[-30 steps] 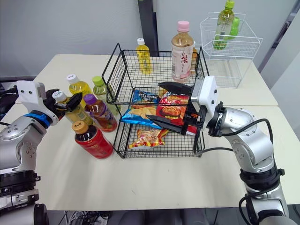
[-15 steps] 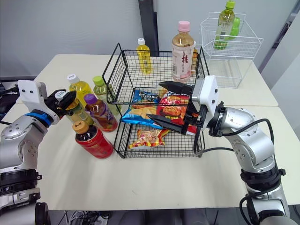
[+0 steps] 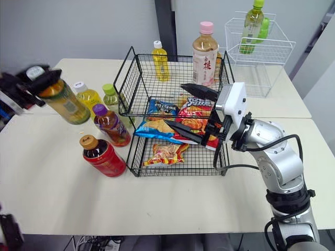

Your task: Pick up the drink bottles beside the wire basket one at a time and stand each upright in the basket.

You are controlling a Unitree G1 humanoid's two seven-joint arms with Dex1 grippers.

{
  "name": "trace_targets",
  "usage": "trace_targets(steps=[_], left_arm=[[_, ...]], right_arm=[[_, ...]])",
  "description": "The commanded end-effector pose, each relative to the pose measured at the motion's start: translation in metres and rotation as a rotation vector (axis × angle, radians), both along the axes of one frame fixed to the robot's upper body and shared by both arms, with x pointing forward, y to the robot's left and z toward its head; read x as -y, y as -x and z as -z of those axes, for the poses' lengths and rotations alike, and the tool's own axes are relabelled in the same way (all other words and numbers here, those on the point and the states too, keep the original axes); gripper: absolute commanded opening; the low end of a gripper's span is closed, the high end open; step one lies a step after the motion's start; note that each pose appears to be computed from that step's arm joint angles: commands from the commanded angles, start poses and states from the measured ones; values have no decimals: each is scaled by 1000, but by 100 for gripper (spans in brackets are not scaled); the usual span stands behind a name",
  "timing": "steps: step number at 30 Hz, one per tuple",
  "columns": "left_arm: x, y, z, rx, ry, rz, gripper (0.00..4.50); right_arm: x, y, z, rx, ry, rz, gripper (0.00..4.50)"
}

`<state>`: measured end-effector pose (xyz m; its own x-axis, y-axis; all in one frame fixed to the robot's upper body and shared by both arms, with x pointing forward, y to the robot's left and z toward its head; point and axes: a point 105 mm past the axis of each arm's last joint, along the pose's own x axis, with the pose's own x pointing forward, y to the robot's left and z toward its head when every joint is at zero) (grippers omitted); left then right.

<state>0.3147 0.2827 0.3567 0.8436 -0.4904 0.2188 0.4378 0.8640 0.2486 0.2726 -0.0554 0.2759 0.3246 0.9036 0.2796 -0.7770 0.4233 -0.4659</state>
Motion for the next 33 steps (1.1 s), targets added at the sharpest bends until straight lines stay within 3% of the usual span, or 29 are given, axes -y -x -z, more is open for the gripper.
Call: trace_targets(steps=[1,6,9,13,21,33], left_arm=[[29,23,-67,144,-5,186,138],[64,23,-113,208,10,380,138],[94,13,-125,209,10,505,138],[130,-16,-115,160,1,579,138],[189,-70,-65,49,-84,570,138],[224,-98,-50,28,-50,530,138]], right_arm=[[5,0,-10,73,-47,59,450],[9,-1,-12,103,-84,121,450],[13,0,-13,112,-103,169,450],[18,2,-12,121,-127,238,450],[28,7,-7,118,-140,382,450],[35,10,-5,118,-135,458,450]])
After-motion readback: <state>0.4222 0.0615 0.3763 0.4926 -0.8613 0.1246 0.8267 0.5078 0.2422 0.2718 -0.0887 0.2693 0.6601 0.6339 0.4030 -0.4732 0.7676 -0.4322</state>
